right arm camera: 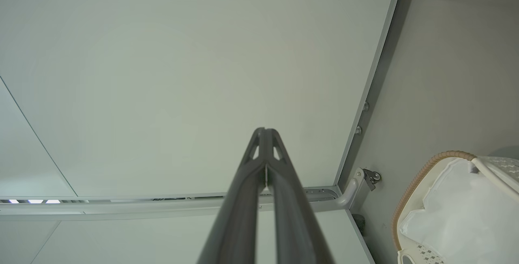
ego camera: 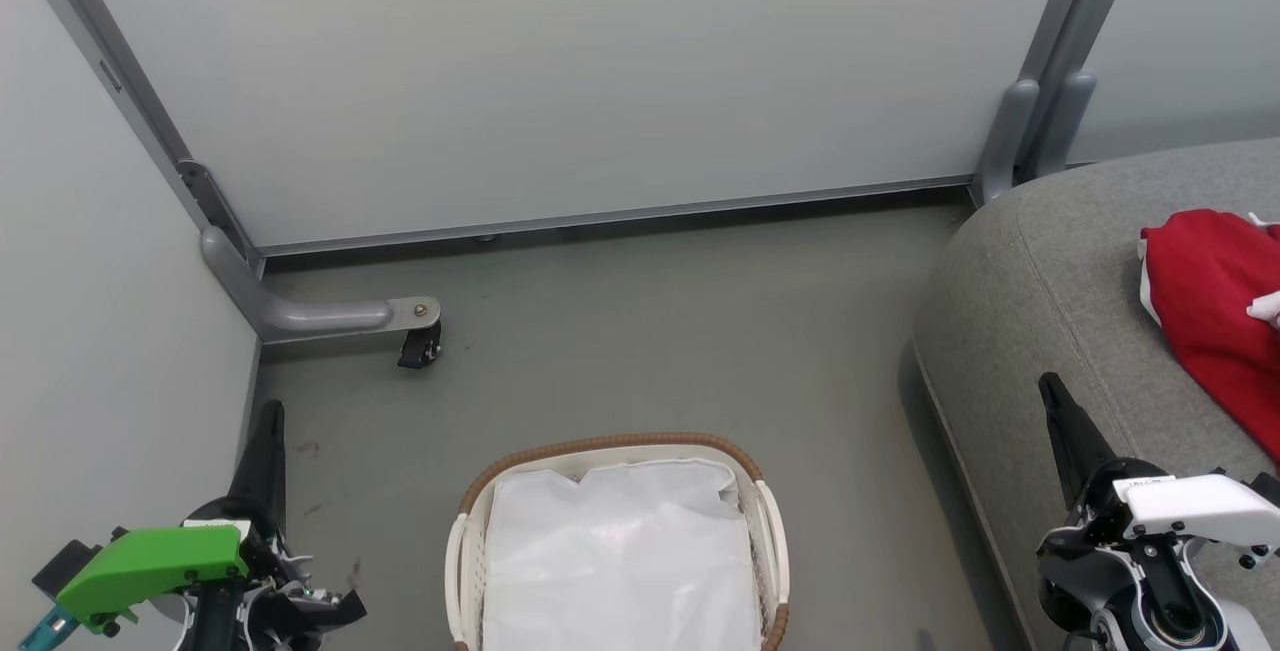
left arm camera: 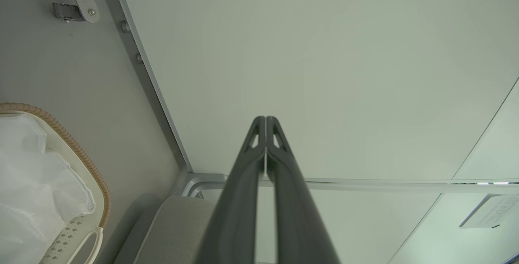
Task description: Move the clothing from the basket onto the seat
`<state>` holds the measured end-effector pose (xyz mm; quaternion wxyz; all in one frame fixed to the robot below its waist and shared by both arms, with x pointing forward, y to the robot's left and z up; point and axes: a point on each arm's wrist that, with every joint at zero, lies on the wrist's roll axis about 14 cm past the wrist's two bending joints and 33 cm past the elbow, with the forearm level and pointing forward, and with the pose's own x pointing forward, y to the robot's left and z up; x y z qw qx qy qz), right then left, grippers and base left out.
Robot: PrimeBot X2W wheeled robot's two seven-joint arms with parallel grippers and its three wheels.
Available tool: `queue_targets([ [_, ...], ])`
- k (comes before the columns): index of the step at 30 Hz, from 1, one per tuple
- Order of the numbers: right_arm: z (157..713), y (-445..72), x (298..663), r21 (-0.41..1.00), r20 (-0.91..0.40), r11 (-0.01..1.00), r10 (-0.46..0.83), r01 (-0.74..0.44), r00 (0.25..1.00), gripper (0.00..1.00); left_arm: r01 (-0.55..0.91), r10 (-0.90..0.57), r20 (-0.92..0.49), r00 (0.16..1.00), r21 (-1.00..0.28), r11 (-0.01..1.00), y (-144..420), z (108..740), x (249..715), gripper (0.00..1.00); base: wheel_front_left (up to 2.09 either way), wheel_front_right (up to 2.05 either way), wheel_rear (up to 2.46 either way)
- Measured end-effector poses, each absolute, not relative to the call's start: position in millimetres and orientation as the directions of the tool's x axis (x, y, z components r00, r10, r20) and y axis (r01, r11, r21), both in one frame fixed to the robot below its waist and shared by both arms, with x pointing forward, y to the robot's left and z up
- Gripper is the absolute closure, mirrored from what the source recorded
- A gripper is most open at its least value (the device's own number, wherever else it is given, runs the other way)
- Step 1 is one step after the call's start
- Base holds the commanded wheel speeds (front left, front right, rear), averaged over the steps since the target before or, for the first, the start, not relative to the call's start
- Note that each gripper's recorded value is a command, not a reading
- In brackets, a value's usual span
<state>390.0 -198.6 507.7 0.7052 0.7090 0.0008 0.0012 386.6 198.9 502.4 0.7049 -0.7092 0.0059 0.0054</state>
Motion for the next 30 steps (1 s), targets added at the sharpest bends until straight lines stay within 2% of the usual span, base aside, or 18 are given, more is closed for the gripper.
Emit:
queue_targets([
  [30,507.6,-198.7,389.9,1.0,0.0,-0.005,0.002,0.0,1.0,1.0,-0.011,-0.001,-0.011,1.0,-1.0,-0.006,198.9,504.1,387.7,1.0,0.0,0.0,0.0],
])
